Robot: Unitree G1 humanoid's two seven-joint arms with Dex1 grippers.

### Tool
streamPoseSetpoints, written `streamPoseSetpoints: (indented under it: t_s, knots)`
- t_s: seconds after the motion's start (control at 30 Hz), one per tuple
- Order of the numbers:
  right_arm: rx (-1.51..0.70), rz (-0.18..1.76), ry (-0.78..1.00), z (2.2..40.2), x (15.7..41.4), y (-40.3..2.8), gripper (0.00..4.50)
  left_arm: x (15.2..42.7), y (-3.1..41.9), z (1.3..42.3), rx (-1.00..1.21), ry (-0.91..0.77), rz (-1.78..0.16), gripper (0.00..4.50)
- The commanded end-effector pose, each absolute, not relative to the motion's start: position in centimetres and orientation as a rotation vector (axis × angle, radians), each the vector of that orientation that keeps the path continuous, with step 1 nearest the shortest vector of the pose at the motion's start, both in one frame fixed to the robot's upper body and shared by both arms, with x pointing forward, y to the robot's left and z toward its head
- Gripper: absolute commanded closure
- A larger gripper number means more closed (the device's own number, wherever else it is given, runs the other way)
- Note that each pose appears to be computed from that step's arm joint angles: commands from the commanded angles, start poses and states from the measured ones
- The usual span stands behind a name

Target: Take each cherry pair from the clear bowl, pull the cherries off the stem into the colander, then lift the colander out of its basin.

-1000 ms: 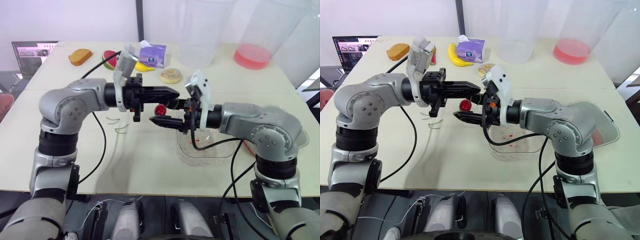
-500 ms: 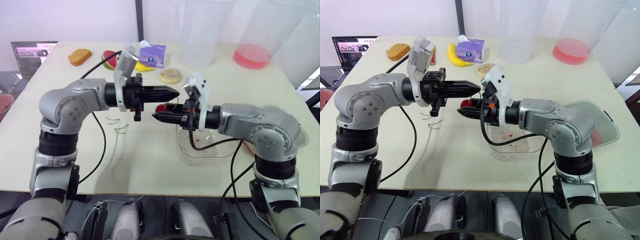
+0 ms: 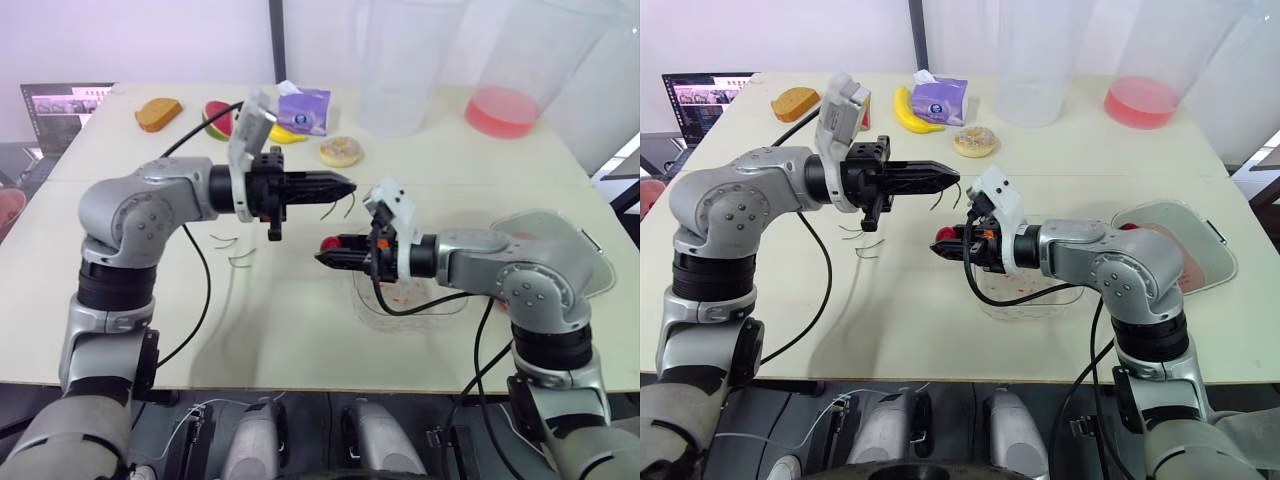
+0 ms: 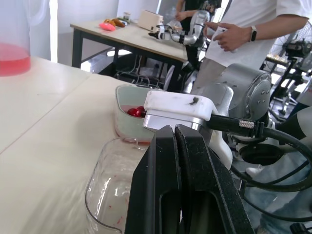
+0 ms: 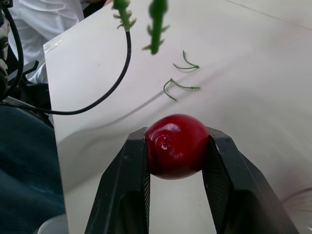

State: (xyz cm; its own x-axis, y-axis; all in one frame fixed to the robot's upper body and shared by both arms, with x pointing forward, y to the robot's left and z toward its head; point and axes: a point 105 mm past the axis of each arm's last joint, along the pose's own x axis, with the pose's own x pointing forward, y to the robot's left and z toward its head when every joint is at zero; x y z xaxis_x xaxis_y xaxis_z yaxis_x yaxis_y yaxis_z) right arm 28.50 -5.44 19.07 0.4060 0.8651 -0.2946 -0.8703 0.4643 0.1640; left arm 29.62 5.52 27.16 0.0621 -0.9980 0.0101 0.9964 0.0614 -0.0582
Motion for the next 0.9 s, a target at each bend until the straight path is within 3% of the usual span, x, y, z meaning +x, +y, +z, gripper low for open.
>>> streamPoseSetpoints:
  t_s: [0.03, 0.27, 0.43, 0.53, 0.7, 0.9]
  knots:
    - [-0.013, 1.079, 0.29, 20.8, 28.0, -6.3, 3.52, 29.2, 5.9, 28.5, -0.027, -0.028, -1.521, 4.5]
    - [-0.015, 0.819, 0.191, 23.1, 27.4, -13.2, 3.52, 29.0, 6.8, 27.4, 0.016, 0.005, -1.497, 4.5]
    - [-0.056, 0.458, 0.213, 22.7, 26.7, -21.1, 3.52, 28.8, 7.3, 26.4, 0.045, 0.031, -1.489, 4.5]
    - [-0.061, 0.117, 0.258, 22.1, 25.9, -27.6, 3.52, 28.9, 7.5, 26.1, 0.054, 0.04, -1.481, 4.5]
    - [-0.006, -0.092, 0.337, 19.9, 24.7, -31.2, 3.52, 28.7, 7.2, 26.0, 0.049, 0.038, -1.496, 4.5]
    - [0.044, -0.162, 0.398, 17.7, 24.9, -32.0, 3.52, 28.7, 7.0, 26.1, 0.05, 0.032, -1.505, 4.5]
